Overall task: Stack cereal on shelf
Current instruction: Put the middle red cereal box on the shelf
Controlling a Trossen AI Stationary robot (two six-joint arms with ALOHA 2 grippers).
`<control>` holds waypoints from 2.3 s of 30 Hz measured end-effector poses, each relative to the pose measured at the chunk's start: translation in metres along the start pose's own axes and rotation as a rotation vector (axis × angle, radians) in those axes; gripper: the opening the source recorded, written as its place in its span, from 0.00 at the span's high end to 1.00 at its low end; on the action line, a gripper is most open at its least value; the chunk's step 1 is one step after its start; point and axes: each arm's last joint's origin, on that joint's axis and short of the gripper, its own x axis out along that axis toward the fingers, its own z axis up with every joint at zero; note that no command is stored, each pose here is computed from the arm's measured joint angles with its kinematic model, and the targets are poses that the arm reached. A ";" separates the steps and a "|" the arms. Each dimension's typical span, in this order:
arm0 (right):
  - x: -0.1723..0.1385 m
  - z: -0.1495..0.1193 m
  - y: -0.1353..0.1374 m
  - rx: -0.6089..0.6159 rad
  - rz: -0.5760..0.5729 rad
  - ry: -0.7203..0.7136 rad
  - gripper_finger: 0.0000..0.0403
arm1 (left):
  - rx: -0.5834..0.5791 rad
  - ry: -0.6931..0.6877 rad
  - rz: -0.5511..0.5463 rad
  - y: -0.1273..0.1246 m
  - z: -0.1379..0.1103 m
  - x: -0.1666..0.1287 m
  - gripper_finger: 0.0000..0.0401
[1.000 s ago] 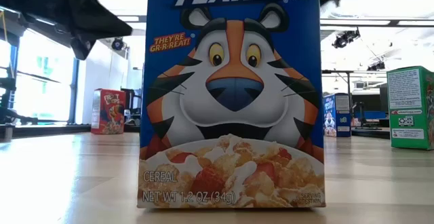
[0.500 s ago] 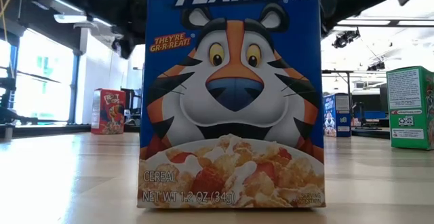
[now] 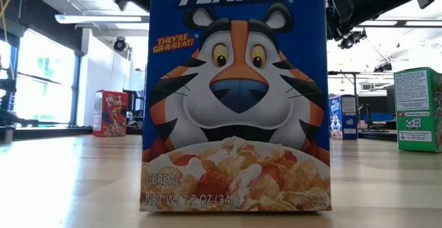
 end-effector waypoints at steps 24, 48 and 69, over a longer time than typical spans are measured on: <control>0.000 -0.002 0.000 -0.011 -0.005 0.023 1.00 | 0.015 0.174 0.205 0.000 0.017 0.069 0.37; 0.000 -0.002 0.000 -0.006 0.003 0.022 1.00 | 0.047 0.173 0.258 0.003 0.022 0.060 0.37; 0.000 -0.002 0.000 -0.006 0.011 0.022 1.00 | -0.011 0.152 0.164 0.005 0.027 0.065 0.37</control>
